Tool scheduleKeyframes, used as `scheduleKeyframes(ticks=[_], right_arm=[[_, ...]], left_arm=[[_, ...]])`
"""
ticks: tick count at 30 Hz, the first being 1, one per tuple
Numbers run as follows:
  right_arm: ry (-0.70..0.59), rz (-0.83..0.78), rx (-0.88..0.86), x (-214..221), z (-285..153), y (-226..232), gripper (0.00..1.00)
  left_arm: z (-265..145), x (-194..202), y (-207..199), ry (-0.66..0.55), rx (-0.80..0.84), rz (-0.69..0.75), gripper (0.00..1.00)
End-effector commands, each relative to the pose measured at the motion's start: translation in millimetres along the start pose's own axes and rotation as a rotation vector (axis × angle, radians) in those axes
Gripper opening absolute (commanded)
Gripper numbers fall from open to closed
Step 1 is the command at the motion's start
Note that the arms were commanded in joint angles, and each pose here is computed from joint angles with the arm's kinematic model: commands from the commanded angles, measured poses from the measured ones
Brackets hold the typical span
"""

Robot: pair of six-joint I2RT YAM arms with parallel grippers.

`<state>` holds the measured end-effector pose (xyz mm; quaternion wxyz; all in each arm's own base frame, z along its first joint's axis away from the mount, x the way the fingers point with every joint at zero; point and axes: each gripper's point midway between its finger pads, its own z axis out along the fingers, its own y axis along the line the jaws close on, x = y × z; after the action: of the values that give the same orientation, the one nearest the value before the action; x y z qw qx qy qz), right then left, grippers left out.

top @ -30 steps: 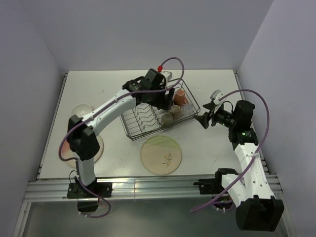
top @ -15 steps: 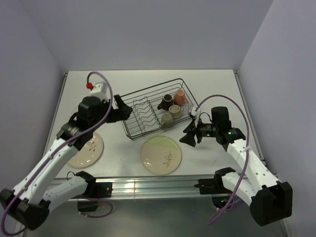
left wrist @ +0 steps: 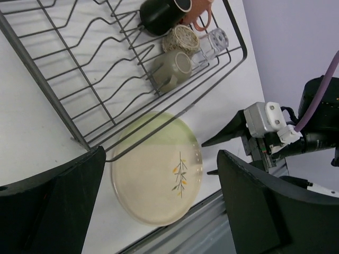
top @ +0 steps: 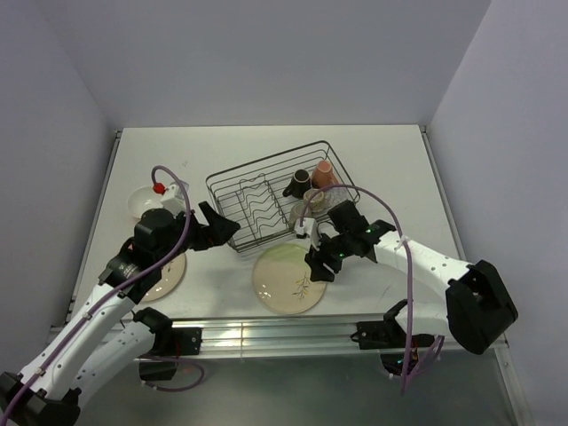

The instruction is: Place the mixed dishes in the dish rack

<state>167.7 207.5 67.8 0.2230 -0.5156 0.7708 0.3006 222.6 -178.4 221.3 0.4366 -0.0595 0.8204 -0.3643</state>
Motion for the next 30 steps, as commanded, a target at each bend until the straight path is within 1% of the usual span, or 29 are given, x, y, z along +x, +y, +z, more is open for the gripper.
scheduleKeyframes(ticks=[1, 4, 6, 7, 8, 9, 11, 12, 15, 16, 17, 18, 19, 22, 24, 29, 30], right_arm=[[-0.021, -0.170, 0.049, -21.6, -6.3, -5.9, 0.63], [-0.011, -0.174, 0.060, -23.5, -5.7, -8.2, 0.63], [0.004, -0.246, 0.020, -18.1, -6.2, -0.5, 0.63], [-0.007, -0.309, -0.005, -16.6, -9.3, 6.8, 0.63], [-0.023, -0.445, -0.049, -17.1, -9.8, 14.1, 0.64], [-0.009, -0.510, -0.095, -9.3, -11.3, 24.4, 0.64], [-0.033, -0.672, -0.126, -9.7, -15.6, 34.2, 0.64], [-0.052, -0.717, -0.168, -9.0, -16.2, 46.3, 0.64], [-0.094, -0.864, -0.186, -12.3, -16.0, 63.8, 0.64], [-0.093, -0.898, -0.220, -6.3, -10.9, 78.8, 0.63], [-0.088, -0.918, -0.227, -3.4, -6.7, 84.0, 0.63], [-0.079, -0.974, -0.214, -4.3, 1.3, 89.8, 0.62], [-0.057, -0.973, -0.218, 5.7, 7.8, 91.7, 0.61], [-0.040, -0.980, -0.208, 11.5, 19.6, 95.4, 0.58], [-0.041, -0.993, -0.197, 10.6, 22.8, 95.2, 0.54], [0.032, -1.041, -0.184, 29.4, 32.3, 92.0, 0.49], [0.029, -1.046, -0.174, 29.0, 35.4, 91.6, 0.49]], left_arm=[[-2.3, 10.3, -12.2, 0.057, 0.067, -0.001, 0.93], [-3.0, 25.8, -12.6, 0.108, 0.094, -0.008, 0.91], [-2.6, 41.1, -9.6, 0.148, 0.101, -0.018, 0.90], [-3.2, 45.7, -9.0, 0.156, 0.104, -0.020, 0.90], [-3.7, 52.4, -9.1, 0.174, 0.107, -0.020, 0.90], [-2.6, 59.5, -4.3, 0.188, 0.094, -0.026, 0.90], [-2.7, 66.7, -4.1, 0.205, 0.096, -0.025, 0.90], [-2.0, 69.5, -1.9, 0.209, 0.087, -0.029, 0.90], [-1.9, 71.9, -3.7, 0.211, 0.089, -0.032, 0.90], [-1.9, 70.9, -3.5, 0.203, 0.086, -0.035, 0.90], [-2.4, 71.6, -5.2, 0.203, 0.091, -0.039, 0.89], [-2.5, 70.9, -6.0, 0.194, 0.092, -0.055, 0.88], [-2.8, 71.4, -6.2, 0.192, 0.091, -0.063, 0.88], [-4.9, 76.7, -6.2, 0.197, 0.090, -0.110, 0.86], [-7.0, 78.5, -7.2, 0.196, 0.095, -0.151, 0.86], [-11.5, 74.6, -8.8, 0.164, 0.105, -0.199, 0.86], [-12.4, 73.3, -9.1, 0.159, 0.104, -0.209, 0.86]])
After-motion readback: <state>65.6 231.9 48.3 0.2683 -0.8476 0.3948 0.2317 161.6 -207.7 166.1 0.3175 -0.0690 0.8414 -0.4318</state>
